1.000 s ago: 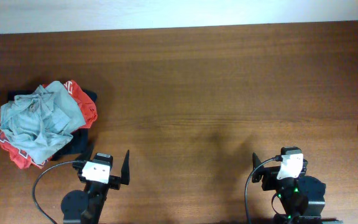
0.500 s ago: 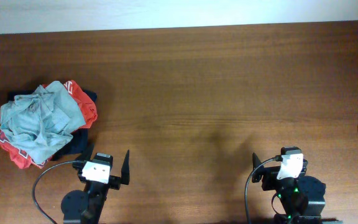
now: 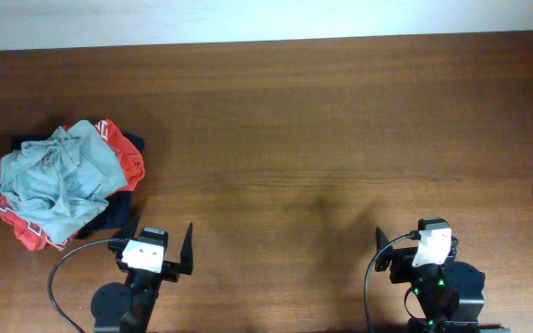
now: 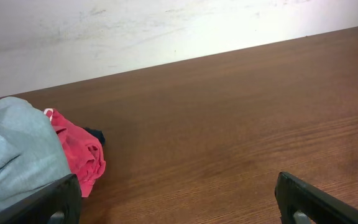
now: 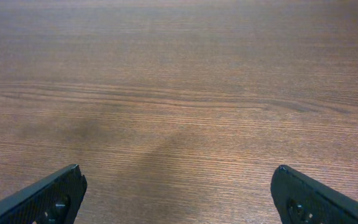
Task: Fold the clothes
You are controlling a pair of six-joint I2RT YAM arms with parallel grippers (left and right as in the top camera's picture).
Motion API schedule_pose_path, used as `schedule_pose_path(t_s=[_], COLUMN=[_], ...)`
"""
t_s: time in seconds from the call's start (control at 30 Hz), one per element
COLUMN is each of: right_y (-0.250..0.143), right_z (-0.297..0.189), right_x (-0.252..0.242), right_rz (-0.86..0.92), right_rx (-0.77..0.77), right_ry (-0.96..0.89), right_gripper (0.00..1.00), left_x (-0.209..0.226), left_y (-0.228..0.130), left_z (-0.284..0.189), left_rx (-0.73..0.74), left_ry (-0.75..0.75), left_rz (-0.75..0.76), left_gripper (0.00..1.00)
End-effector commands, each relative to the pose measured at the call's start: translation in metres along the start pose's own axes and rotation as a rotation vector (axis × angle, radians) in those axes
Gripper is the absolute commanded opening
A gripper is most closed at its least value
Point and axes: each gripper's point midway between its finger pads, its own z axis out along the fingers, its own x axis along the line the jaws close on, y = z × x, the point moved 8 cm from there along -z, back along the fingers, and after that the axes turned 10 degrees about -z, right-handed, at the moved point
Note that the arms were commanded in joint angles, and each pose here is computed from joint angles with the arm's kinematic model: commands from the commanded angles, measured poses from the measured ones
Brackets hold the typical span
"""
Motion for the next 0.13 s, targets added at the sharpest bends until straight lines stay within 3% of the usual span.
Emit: schedule_pose_path(t_s=[0.0,0.1], right_y=[-0.0004,-0.0004], right_z=[0.0005,0.0005], right_x=[0.0019,0.0019], right_rz=[0.003,0.003], right_rx=[-0.009,-0.009], right_ry=[0.014,0.014], right_gripper=[0.99,0.99], left_x=[-0.0017,-0.0017], left_y=[-0.0015,-0.0015], left_z=[0.0004,0.0004], left_rx=[-0.004,-0.004], left_ry=[-0.018,-0.018], left_rz=[-0.004,-0.004], left_gripper=[0.99,0.99])
